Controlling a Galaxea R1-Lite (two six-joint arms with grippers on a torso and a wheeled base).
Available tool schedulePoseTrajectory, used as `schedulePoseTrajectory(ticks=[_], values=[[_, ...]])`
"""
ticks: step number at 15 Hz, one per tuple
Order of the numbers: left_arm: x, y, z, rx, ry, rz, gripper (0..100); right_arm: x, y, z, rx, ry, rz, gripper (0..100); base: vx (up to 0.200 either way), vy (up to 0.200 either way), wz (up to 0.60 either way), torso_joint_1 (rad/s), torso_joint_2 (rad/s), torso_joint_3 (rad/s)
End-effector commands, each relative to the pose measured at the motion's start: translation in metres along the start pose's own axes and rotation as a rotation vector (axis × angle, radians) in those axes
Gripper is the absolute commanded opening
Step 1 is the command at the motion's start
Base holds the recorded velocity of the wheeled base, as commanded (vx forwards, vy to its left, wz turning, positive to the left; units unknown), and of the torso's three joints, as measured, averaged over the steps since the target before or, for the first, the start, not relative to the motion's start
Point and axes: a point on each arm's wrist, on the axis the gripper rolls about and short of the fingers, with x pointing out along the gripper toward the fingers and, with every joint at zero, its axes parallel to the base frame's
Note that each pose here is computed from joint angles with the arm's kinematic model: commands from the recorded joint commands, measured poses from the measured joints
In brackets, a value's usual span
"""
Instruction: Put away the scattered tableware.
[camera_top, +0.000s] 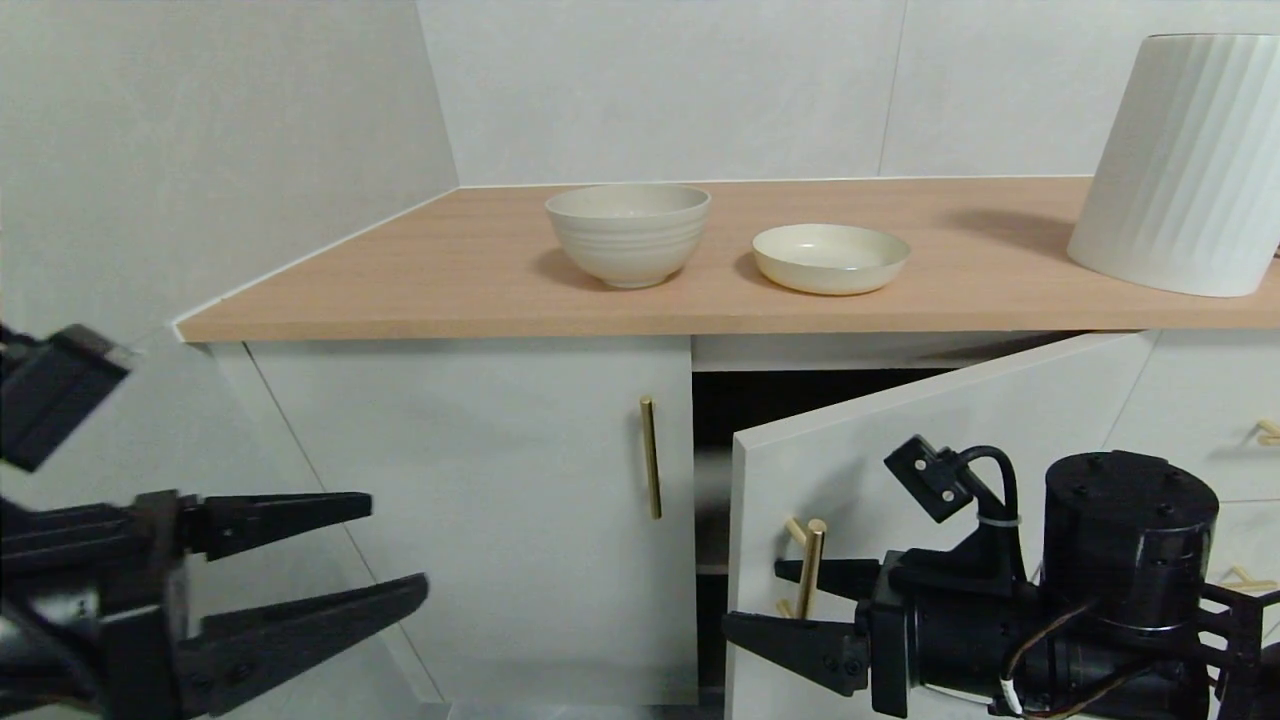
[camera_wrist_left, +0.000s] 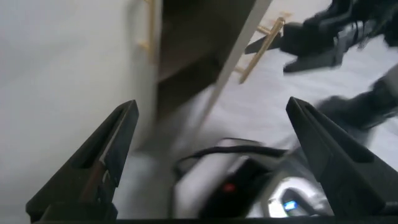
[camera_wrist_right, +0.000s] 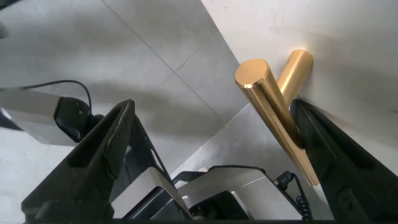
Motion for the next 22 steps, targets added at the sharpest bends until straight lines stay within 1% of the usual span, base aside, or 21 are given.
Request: schedulePoseTrajectory(ticks=[1,2,3,4,5,6,7,8,10,11,12,13,14,15,16,17,18,19,21,22], values=[[0.049,0.016,-0.009,-0.107,0.13,-0.057,100,-0.001,0.001,0.0,-0.002,-0.003,0.002,100,0.0,0.0,0.0,0.0,0.0,0.0],[0.057,0.017,-0.014,-0.148,0.149,-0.069,100,-0.002,0.001,0.0,-0.001,-0.001,0.001,100,0.0,0.0,0.0,0.0,0.0,0.0],[0.065,0.019,-0.021,-0.178,0.173,-0.077,100,-0.001,0.001,0.0,-0.001,-0.001,0.001,100,0.0,0.0,0.0,0.0,0.0,0.0],[0.07,0.02,-0.023,-0.185,0.189,-0.08,100,-0.001,0.001,0.0,0.0,0.0,0.001,100,0.0,0.0,0.0,0.0,0.0,0.0],[0.077,0.019,-0.026,-0.19,0.215,-0.092,100,-0.001,0.0,-0.001,0.0,0.001,0.0,100,0.0,0.0,0.0,0.0,0.0,0.0],[0.085,0.017,-0.031,-0.191,0.252,-0.114,100,-0.001,0.0,-0.001,0.0,0.001,0.0,100,0.0,0.0,0.0,0.0,0.0,0.0],[0.087,0.014,-0.032,-0.187,0.263,-0.126,100,-0.001,0.0,-0.001,0.0,0.001,0.0,100,0.0,0.0,0.0,0.0,0.0,0.0],[0.088,0.012,-0.033,-0.186,0.266,-0.132,0,-0.001,0.0,-0.001,0.001,0.004,-0.001,100,0.0,0.0,0.0,0.0,0.0,0.0],[0.088,0.012,-0.033,-0.185,0.266,-0.133,0,0.0,0.0,-0.001,0.002,0.005,-0.002,100,0.0,0.0,0.0,0.0,0.0,0.0],[0.095,0.013,-0.027,-0.17,0.23,-0.145,0,-0.001,-0.001,-0.003,0.004,0.009,-0.004,100,0.0,0.0,0.0,0.0,0.0,0.0],[0.099,0.012,-0.026,-0.166,0.222,-0.154,0,-0.001,0.0,-0.002,0.003,0.008,-0.003,100,0.0,0.0,0.0,0.0,0.0,0.0],[0.127,0.011,-0.022,-0.153,0.195,-0.184,0,-0.001,-0.001,-0.003,0.003,0.008,-0.003,100,0.0,0.0,0.0,0.0,0.0,0.0],[0.146,0.014,-0.02,-0.147,0.18,-0.188,0,-0.001,-0.001,-0.003,0.003,0.008,-0.003,100,0.0,0.0,0.0,0.0,0.0,0.0],[0.164,0.016,-0.022,-0.137,0.177,-0.191,0,-0.001,-0.001,-0.003,0.003,0.008,-0.003,100,0.0,0.0,0.0,0.0,0.0,0.0],[0.178,0.015,-0.028,-0.133,0.179,-0.199,0,-0.002,0.0,-0.002,0.002,0.006,-0.003,100,0.0,0.0,0.0,0.0,0.0,0.0],[0.187,0.013,-0.033,-0.138,0.17,-0.214,0,-0.002,0.0,-0.002,0.002,0.005,-0.002,100,0.0,0.0,0.0,0.0,0.0,0.0],[0.191,0.01,-0.036,-0.156,0.165,-0.225,0,-0.002,0.0,-0.002,0.002,0.005,-0.002,100,0.0,0.0,0.0,0.0,0.0,0.0],[0.197,0.007,-0.04,-0.183,0.149,-0.243,0,-0.002,0.0,-0.002,0.002,0.005,-0.002,100,0.0,0.0,0.0,0.0,0.0,0.0],[0.207,0.009,-0.046,-0.206,0.133,-0.249,0,-0.002,0.0,-0.002,0.002,0.006,-0.003,100,0.0,0.0,0.0,0.0,0.0,0.0],[0.213,0.011,-0.05,-0.209,0.133,-0.244,0,-0.002,0.0,-0.002,0.0,0.005,-0.002,100,0.0,0.0,0.0,0.0,0.0,0.0]])
